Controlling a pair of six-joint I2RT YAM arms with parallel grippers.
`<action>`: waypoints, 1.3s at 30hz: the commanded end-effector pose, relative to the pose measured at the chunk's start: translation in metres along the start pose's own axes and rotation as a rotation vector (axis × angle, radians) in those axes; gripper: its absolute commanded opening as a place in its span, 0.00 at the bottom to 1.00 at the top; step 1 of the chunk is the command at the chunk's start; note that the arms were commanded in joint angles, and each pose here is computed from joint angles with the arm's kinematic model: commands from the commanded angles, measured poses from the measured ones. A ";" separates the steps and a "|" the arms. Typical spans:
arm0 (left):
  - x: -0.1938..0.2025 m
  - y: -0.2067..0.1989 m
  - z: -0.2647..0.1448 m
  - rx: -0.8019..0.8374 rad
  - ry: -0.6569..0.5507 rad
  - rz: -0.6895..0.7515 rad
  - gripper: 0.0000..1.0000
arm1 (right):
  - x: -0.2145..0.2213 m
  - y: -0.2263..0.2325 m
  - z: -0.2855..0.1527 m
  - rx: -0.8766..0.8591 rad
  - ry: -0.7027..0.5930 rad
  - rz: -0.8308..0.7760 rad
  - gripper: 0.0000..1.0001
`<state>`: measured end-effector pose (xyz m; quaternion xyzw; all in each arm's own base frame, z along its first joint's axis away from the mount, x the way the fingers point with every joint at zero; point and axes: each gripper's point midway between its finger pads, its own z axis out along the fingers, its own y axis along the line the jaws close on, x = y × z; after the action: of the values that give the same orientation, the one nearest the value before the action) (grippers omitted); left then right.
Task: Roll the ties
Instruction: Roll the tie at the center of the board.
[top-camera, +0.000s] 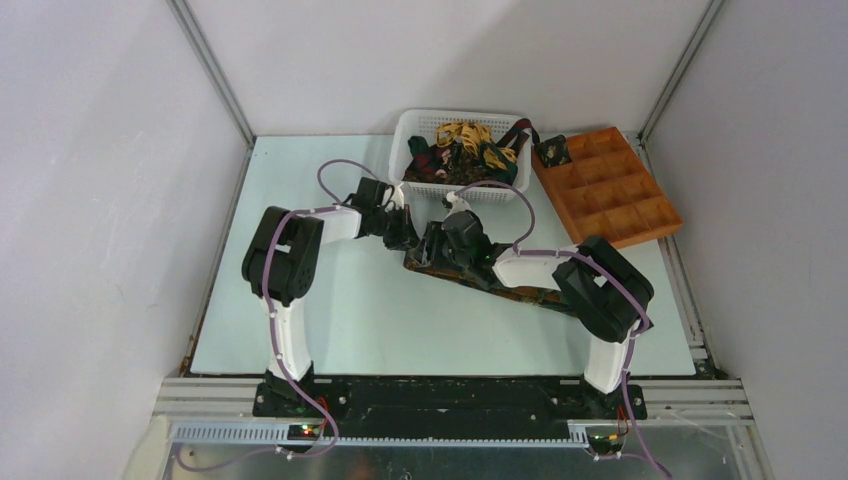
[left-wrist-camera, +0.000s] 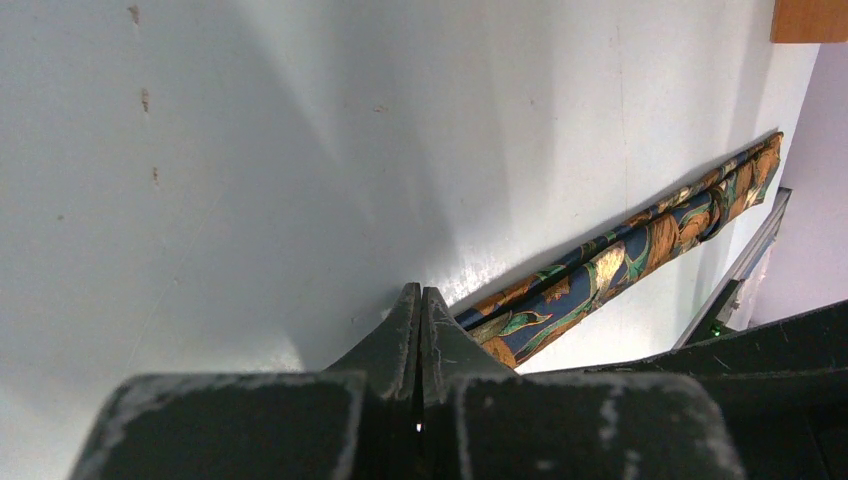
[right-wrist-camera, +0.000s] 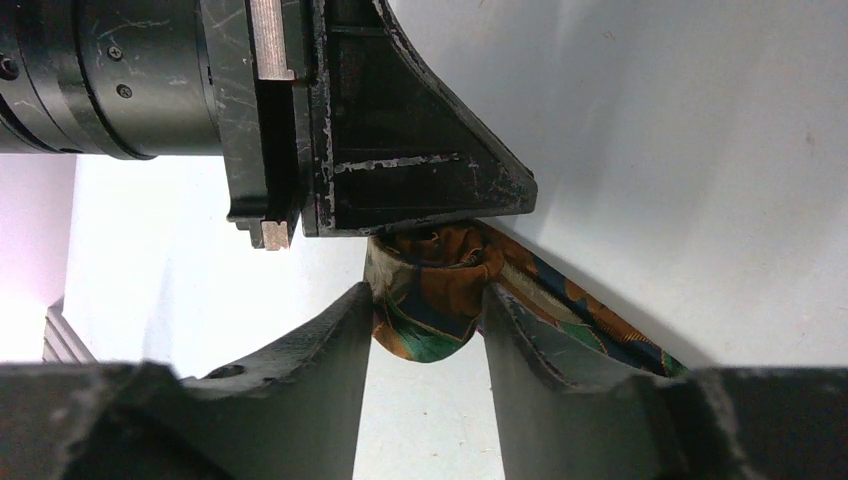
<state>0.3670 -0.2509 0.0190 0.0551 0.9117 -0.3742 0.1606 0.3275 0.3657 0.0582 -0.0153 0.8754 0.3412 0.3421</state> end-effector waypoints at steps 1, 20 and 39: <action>-0.010 -0.005 0.001 0.022 -0.016 0.033 0.00 | -0.018 0.012 0.005 -0.040 -0.043 0.004 0.44; -0.022 -0.015 -0.016 0.013 -0.095 0.067 0.19 | -0.017 0.014 -0.004 -0.026 -0.038 0.162 0.23; -0.038 -0.027 -0.047 -0.031 -0.219 0.067 0.42 | -0.007 0.002 -0.016 0.012 -0.206 0.370 0.23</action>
<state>0.3753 -0.2388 0.0546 0.0464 0.9050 -0.3542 0.2311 0.3141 0.3542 0.0514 0.1403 0.8572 0.3666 0.3334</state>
